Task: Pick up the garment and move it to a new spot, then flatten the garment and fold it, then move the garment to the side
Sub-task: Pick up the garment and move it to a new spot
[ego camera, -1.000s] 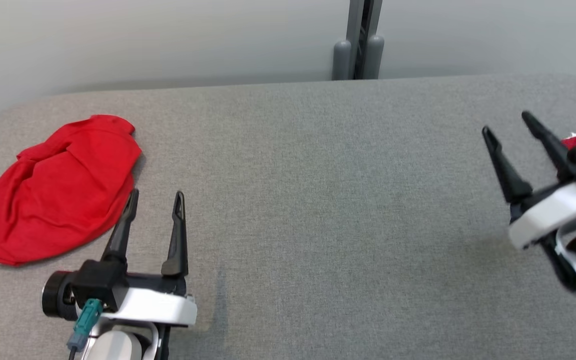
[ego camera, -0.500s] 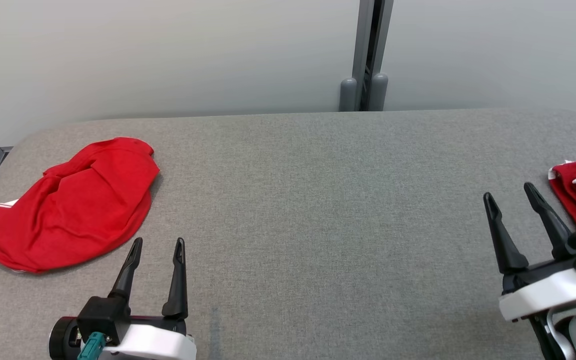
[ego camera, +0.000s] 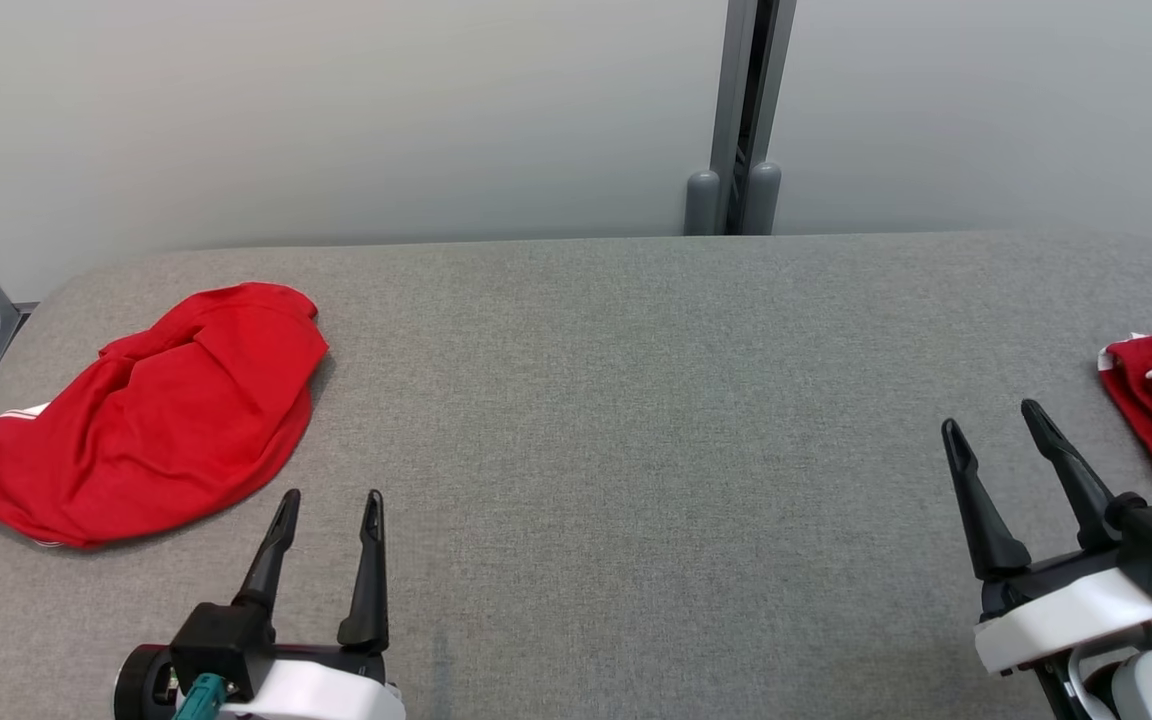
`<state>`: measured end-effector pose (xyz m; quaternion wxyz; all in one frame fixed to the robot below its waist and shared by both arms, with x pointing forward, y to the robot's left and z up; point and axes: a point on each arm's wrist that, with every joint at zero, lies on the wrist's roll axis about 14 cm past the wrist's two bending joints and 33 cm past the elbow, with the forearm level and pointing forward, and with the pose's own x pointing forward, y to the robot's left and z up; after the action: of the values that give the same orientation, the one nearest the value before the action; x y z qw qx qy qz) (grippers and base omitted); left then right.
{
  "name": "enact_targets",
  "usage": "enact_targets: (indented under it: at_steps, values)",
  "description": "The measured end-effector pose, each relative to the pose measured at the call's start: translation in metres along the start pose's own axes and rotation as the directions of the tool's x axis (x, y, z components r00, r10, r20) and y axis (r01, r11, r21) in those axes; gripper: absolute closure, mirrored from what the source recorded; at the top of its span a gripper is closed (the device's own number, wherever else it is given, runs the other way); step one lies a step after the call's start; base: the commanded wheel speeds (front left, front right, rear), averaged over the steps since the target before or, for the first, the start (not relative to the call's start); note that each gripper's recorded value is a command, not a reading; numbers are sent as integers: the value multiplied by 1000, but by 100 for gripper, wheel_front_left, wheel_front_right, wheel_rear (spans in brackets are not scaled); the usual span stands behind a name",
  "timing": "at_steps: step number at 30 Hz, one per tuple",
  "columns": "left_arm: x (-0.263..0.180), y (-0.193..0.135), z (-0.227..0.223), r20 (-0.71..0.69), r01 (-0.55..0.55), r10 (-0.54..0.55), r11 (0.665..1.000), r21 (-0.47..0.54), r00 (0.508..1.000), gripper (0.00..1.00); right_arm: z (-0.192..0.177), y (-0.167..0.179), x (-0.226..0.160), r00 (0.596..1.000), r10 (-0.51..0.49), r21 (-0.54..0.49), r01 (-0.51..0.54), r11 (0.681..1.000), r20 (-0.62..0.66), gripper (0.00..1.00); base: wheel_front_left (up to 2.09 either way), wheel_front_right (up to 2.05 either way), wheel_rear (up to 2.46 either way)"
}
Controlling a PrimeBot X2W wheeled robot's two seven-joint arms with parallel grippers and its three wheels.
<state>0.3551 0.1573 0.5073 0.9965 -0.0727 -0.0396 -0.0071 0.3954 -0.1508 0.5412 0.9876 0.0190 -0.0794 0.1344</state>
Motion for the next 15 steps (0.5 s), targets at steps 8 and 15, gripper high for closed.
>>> enact_targets:
  at_steps: [8, 15]
  values:
    - [-1, -5, -3, -8, 14, -14, 1000, -5, 1000, 0, -5, -1, -4, 1000, -7, 11, 8, 1000, -16, 0, 0, 0, 0]
    - [0, -6, -5, -15, 16, -16, 1000, -5, 1000, 0, -9, -1, -4, 1000, -12, 18, 12, 1000, -25, 0, 0, 0, 0]
